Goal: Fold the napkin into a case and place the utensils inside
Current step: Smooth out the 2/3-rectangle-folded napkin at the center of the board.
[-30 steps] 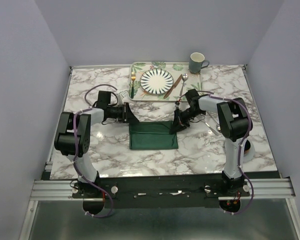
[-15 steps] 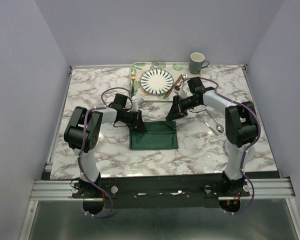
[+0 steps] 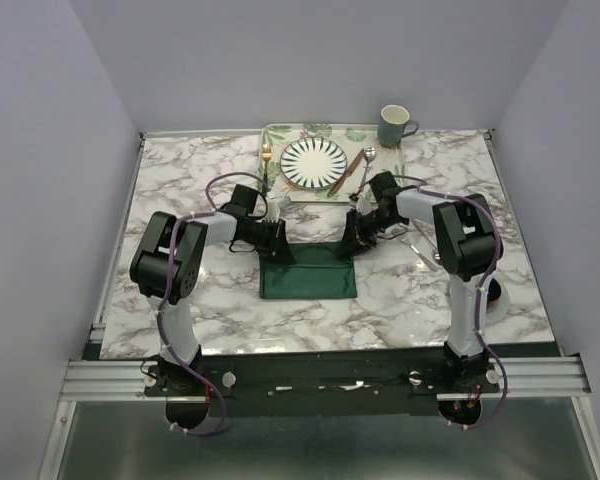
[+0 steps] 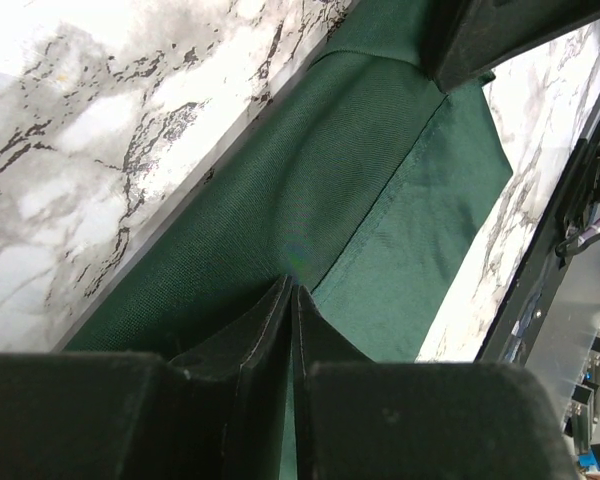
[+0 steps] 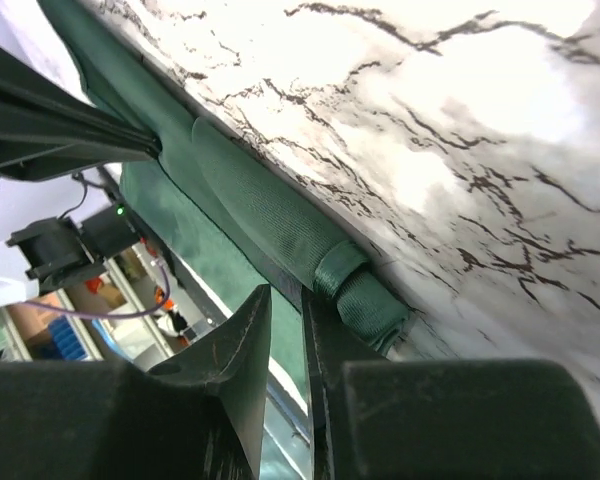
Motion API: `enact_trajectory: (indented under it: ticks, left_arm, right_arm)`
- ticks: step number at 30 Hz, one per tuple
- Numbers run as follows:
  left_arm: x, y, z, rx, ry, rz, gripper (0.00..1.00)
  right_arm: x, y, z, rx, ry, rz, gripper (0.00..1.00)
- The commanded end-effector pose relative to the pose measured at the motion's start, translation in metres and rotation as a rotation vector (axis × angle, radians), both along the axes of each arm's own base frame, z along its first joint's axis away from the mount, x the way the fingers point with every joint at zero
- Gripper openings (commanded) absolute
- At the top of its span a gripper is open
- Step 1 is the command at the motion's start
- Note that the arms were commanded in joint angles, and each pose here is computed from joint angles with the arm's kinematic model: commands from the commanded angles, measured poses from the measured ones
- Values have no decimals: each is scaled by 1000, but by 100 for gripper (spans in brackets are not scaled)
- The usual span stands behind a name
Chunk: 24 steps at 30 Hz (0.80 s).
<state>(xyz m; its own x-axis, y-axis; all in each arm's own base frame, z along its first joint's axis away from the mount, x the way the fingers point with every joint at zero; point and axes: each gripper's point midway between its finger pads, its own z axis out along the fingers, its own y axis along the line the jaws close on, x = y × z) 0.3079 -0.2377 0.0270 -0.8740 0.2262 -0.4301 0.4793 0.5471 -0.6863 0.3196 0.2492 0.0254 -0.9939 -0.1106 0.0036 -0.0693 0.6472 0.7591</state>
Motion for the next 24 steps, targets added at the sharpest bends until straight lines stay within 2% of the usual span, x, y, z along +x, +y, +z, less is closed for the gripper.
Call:
enact_trajectory:
  ticks: [1,4,5,8,9,11,12,14,15,16,19,24]
  left_arm:
    - [-4,8,-19,72,18,11,20]
    - [-1,6,0,43,-61,-30,27]
    - [2,6,16,32,-159,-76,33]
    - [-6,13,34,67,-304,-157,43]
    - [-6,19,43,119,-440,-224,44]
    - [-19,27,43,195,-513,-303,46]
    - [-28,31,43,266,-616,-382,47]
    - [-40,31,42,327,-716,-463,48]
    - [-60,29,37,349,-760,-527,48]
    - [-59,31,35,398,-836,-569,49]
    - [-77,25,30,460,-968,-650,50]
    - [-95,13,17,531,-1113,-735,50]
  right_arm:
    - [-8,-15,-32,-103,14,27,26]
    - [-10,-19,-35,-122,4,40,26]
    - [-12,-19,-35,-122,4,42,26]
    - [-15,-21,-35,-127,-1,49,26]
    - [-15,-21,-36,-132,-4,51,26]
    - [-16,-23,-37,-138,-7,53,26]
    - [-16,-23,-38,-142,-11,55,26]
    - [-15,-24,-38,-144,-19,57,26]
    - [-14,-25,-38,-150,-24,59,26]
    - [-14,-25,-39,-153,-27,59,26]
    - [-14,-26,-39,-158,-34,64,26]
    - [-18,-27,-41,-159,-26,69,25]
